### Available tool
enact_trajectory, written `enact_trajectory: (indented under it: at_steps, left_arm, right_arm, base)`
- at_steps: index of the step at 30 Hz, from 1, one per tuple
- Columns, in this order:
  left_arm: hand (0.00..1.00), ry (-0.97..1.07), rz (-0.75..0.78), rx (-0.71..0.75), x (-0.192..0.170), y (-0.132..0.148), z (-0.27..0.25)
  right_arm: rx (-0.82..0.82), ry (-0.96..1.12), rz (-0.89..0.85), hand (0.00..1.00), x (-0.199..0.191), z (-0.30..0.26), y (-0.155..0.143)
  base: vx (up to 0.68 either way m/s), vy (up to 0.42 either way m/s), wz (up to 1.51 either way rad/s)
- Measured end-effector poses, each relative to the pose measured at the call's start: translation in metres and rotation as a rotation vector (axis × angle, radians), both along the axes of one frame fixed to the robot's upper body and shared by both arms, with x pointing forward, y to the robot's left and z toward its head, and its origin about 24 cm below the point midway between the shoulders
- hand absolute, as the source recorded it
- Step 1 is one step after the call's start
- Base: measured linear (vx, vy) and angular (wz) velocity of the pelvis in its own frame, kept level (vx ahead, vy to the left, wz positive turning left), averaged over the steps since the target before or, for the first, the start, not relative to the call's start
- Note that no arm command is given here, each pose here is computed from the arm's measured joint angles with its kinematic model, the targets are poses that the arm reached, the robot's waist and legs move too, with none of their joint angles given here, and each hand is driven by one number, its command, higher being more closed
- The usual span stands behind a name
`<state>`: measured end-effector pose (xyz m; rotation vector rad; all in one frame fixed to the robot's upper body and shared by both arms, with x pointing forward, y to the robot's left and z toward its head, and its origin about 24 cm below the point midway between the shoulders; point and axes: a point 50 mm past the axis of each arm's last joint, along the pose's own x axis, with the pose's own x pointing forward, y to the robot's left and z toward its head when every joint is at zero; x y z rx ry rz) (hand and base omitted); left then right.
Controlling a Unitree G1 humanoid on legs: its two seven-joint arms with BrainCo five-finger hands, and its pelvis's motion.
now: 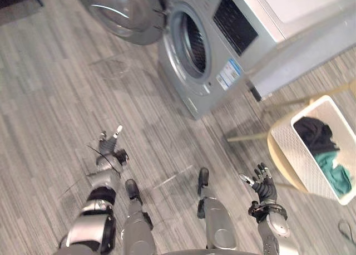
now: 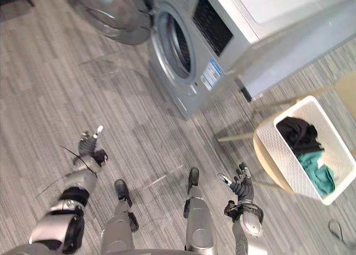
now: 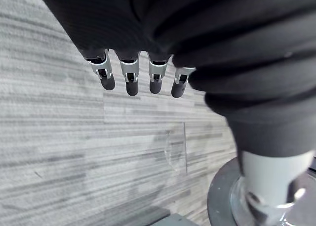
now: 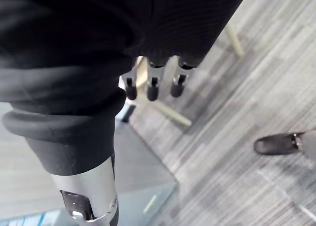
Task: Pick up the laundry basket with both hands and put the clothes into the washing machine.
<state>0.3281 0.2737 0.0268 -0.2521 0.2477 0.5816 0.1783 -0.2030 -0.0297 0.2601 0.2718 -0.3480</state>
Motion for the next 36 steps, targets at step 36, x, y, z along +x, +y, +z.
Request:
enact_trajectory:
  at_steps: [36]
  left_arm:
    - [0.0,-1.281,0.053,-0.322,0.005,0.008,0.364]
  right_arm:
    - [0.18,-0.355,-0.089,0.0,-0.021,0.069,0.012]
  base:
    - [-0.02,-0.012,-0.12]
